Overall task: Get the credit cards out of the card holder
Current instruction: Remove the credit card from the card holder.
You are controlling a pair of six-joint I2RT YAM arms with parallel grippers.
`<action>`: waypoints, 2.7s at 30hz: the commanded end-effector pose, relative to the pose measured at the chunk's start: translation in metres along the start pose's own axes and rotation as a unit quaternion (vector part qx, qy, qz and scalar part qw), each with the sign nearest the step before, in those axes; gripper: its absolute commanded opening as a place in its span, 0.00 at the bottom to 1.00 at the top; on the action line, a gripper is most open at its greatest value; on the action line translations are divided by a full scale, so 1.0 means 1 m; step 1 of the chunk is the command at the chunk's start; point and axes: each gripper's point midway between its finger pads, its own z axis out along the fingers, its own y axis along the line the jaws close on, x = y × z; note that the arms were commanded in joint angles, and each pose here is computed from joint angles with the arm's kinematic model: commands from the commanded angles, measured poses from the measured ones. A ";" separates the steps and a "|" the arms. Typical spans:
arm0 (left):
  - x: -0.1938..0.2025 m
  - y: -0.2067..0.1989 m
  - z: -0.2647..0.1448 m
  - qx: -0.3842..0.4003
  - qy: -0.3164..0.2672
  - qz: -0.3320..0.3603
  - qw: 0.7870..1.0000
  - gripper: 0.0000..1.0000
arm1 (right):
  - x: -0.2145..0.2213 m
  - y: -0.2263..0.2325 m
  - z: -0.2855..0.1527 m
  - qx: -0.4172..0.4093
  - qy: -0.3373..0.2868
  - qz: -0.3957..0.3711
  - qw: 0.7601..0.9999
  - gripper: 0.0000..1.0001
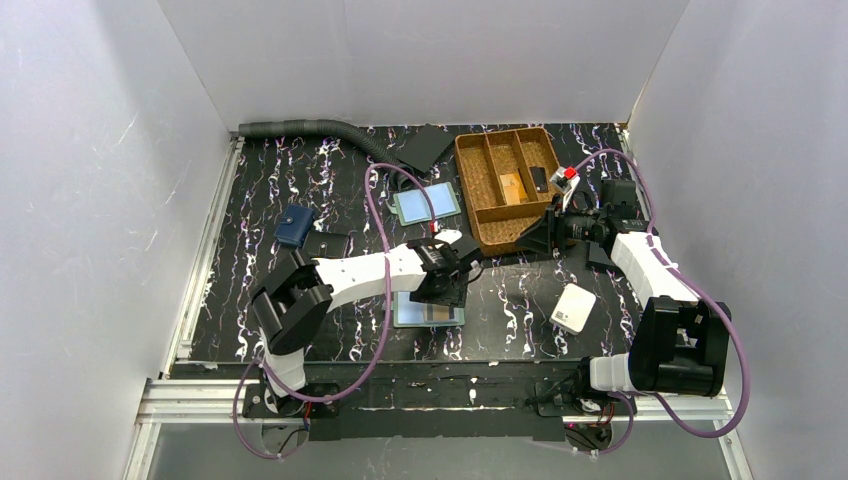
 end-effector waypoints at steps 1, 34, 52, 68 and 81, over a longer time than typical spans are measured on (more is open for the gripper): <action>-0.002 0.002 0.000 -0.016 -0.003 0.007 1.000 0.64 | -0.009 0.002 -0.002 -0.003 -0.008 -0.014 1.000 0.50; 0.017 0.021 0.004 0.003 0.014 -0.008 1.000 0.50 | -0.007 0.000 -0.001 -0.001 -0.005 -0.011 1.000 0.50; 0.012 0.042 -0.010 0.109 -0.004 -0.082 0.991 0.38 | -0.006 0.001 -0.001 -0.005 -0.005 -0.010 1.000 0.50; 0.003 0.070 -0.018 0.142 -0.003 -0.095 0.985 0.24 | -0.006 0.002 -0.001 -0.007 -0.005 -0.009 1.000 0.50; -0.005 0.102 -0.012 0.057 0.011 -0.031 0.998 0.12 | -0.005 0.002 -0.001 -0.010 -0.005 -0.006 1.000 0.50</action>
